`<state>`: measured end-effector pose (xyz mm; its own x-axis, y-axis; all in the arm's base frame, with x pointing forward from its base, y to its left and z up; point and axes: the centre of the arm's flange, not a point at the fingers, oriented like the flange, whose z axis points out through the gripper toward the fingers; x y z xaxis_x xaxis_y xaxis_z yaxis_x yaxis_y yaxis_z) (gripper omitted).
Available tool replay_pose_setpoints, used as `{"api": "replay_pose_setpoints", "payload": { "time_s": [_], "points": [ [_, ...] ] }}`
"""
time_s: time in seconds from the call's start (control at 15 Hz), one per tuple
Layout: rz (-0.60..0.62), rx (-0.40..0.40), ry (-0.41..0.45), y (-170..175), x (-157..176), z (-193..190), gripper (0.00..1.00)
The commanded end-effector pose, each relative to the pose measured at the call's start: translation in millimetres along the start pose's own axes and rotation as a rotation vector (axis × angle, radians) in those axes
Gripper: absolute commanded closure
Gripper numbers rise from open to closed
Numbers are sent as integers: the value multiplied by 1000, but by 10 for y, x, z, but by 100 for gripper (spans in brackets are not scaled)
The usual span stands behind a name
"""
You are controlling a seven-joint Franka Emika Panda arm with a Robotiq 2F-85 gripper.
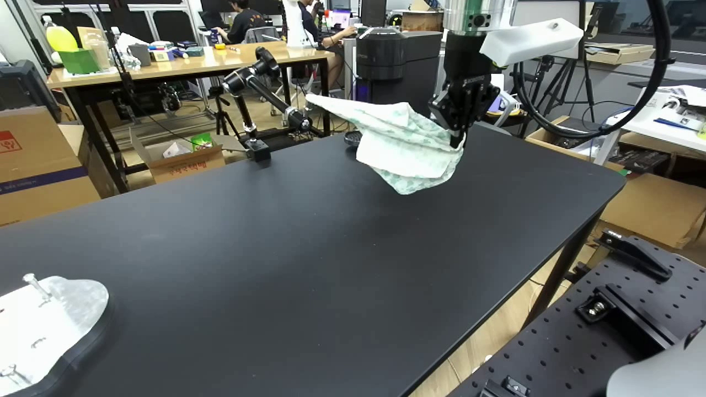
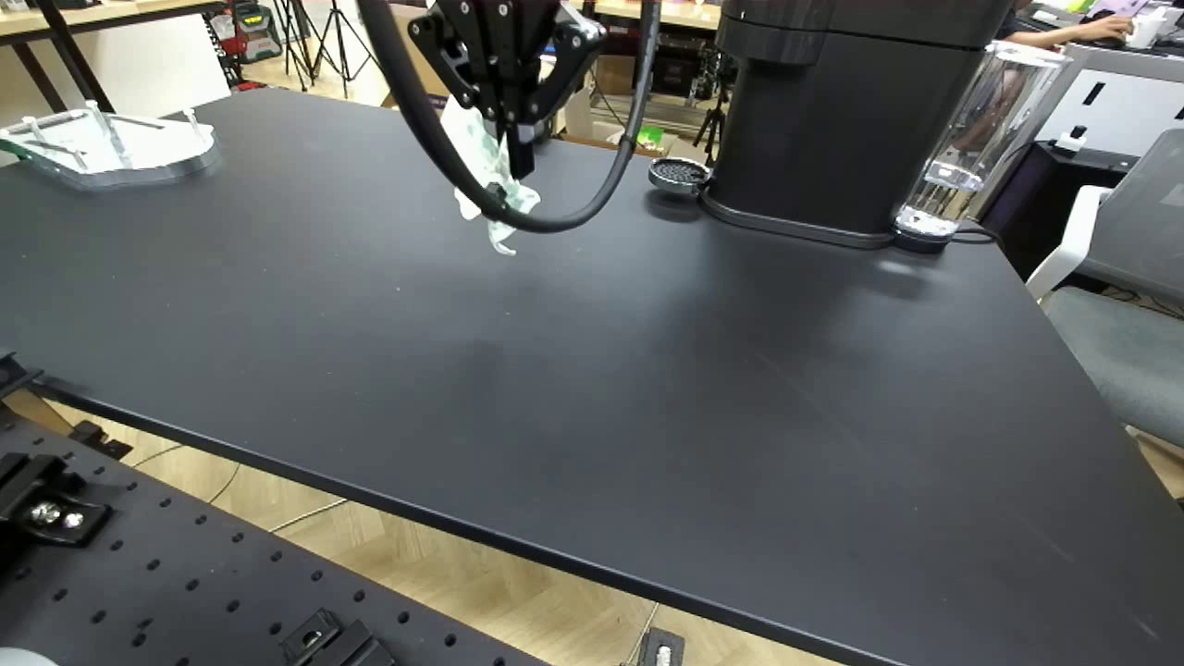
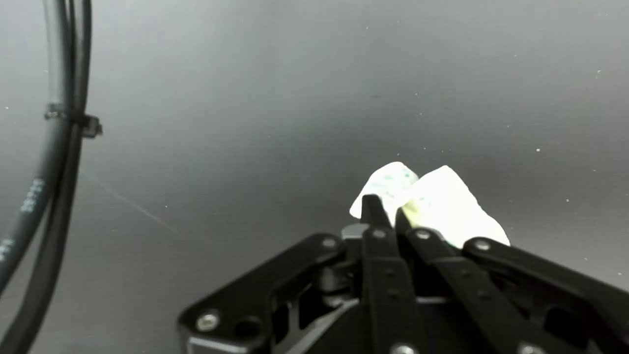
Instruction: Put the cloth on the table
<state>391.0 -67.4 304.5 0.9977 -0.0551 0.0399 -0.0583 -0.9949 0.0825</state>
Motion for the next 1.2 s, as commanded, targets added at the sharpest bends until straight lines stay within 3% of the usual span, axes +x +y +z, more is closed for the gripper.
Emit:
{"api": "replay_pose_setpoints", "payload": {
  "time_s": [0.0,0.4,0.8,1.13],
  "points": [
    [77,-24,-9,164,-41,98,99],
    [168,-32,61,363,25,-24,99],
    [115,-62,136,139,508,-503,99],
    [32,-48,147,-191,932,-1014,99]
  ]
}}
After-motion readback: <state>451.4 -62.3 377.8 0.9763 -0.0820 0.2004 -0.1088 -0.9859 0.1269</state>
